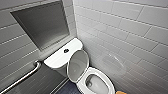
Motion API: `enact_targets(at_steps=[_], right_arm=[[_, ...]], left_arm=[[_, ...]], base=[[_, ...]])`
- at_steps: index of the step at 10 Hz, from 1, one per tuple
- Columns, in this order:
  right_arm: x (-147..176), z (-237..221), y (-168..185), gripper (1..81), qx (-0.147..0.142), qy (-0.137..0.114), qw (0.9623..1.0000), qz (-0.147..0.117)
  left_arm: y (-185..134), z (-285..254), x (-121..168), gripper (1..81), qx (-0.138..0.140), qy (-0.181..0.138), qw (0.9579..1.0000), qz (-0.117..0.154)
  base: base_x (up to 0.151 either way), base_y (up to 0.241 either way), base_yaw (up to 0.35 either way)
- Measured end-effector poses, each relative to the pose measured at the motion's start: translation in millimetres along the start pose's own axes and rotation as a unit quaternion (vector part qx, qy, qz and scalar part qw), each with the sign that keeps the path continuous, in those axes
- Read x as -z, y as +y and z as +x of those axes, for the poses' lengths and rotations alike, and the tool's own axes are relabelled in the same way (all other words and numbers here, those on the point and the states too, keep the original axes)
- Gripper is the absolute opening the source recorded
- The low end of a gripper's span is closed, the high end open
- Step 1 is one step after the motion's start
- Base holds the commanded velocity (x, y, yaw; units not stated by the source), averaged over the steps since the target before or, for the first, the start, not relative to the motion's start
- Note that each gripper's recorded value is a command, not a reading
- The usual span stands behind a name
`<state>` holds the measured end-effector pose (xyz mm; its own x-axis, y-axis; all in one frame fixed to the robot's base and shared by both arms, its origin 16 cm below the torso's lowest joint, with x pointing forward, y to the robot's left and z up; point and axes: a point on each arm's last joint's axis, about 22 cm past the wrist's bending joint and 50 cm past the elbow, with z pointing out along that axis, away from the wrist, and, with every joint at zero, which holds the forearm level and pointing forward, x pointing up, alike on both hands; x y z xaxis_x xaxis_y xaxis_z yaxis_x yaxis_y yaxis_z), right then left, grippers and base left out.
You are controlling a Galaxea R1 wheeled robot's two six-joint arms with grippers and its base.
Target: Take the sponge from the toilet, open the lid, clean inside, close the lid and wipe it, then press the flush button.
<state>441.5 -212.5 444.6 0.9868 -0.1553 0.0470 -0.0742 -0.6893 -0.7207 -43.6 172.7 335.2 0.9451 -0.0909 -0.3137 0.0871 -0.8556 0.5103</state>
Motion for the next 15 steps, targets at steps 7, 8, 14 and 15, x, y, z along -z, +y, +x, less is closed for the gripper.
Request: enact_targets(at_steps=[7,8,14,15], right_arm=[[-73.5,69.2,-61.8,1.0,0.045,-0.054,0.9975,-0.004],[-82.7,69.9,-61.7,1.0,0.045,-0.057,0.9973,-0.008],[-109.1,158.1,-78.7,1.0,0.065,-0.024,0.9969,-0.038],[-114.8,159.0,-78.8,1.0,0.066,-0.026,0.9967,-0.040]], left_arm=[[30.6,-42.2,19.9,81.1,0.015,-0.020,0.9996,-0.009],[29.3,-42.1,19.5,81.1,0.014,-0.020,0.9997,-0.007],[25.5,-47.0,17.3,81.1,0.019,-0.023,0.9995,-0.002],[23.3,-45.7,14.8,81.1,0.018,-0.023,0.9996,-0.001]], base=[[0.000,0.000,0.000],[0.000,0.000,0.000],[0.000,0.000,0.000],[0.000,0.000,0.000]])
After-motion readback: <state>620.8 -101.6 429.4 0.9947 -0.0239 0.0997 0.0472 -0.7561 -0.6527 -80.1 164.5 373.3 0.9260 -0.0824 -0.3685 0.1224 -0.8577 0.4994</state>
